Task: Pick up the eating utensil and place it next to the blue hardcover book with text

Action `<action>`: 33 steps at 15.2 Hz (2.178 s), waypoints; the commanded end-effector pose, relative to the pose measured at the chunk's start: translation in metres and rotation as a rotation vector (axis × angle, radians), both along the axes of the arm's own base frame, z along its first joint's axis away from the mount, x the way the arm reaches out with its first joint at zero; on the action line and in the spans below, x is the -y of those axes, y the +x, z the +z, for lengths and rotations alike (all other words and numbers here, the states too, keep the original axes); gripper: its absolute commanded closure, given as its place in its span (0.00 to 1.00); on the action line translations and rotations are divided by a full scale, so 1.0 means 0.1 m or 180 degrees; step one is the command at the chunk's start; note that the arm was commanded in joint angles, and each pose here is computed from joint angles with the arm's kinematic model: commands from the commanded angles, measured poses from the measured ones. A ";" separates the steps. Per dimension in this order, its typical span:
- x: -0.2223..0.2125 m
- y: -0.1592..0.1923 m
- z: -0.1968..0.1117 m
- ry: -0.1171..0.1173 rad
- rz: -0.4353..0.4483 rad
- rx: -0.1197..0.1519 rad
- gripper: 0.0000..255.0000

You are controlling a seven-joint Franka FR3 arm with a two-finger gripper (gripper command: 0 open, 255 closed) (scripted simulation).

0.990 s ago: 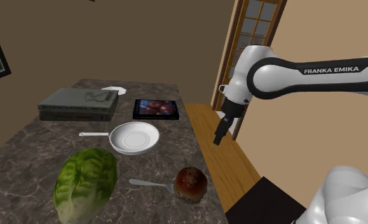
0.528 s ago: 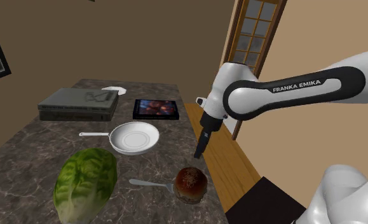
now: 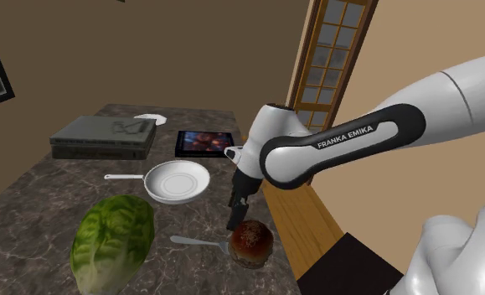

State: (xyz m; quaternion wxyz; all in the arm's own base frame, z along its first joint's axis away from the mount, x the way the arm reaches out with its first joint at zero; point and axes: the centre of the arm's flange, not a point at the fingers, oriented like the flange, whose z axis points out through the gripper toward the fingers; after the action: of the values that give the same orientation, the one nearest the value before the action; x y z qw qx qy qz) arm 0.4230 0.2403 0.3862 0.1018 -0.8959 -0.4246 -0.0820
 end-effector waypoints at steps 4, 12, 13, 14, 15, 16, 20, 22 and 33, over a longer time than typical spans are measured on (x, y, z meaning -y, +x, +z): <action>-0.55 -0.01 -0.32 0.0063 0.0539 0.0182 0.00; -0.77 0.01 -0.70 0.0076 0.0662 0.0223 0.00; -0.79 0.01 -0.78 0.0076 0.0662 0.0223 0.00; -0.79 0.01 -0.78 0.0076 0.0662 0.0223 0.00; -0.79 0.01 -0.78 0.0076 0.0662 0.0223 0.00; -0.79 0.01 -0.78 0.0076 0.0662 0.0223 0.00; -0.79 0.01 -0.78 0.0076 0.0662 0.0223 0.00; -0.79 0.01 -0.78 0.0076 0.0662 0.0223 1.00; -0.79 0.01 -0.67 0.0076 0.0662 0.0223 1.00</action>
State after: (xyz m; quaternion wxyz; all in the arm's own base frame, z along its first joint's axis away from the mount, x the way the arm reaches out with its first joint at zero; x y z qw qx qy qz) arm 0.4239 0.3194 0.3145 0.1056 -0.8424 -0.5175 -0.1071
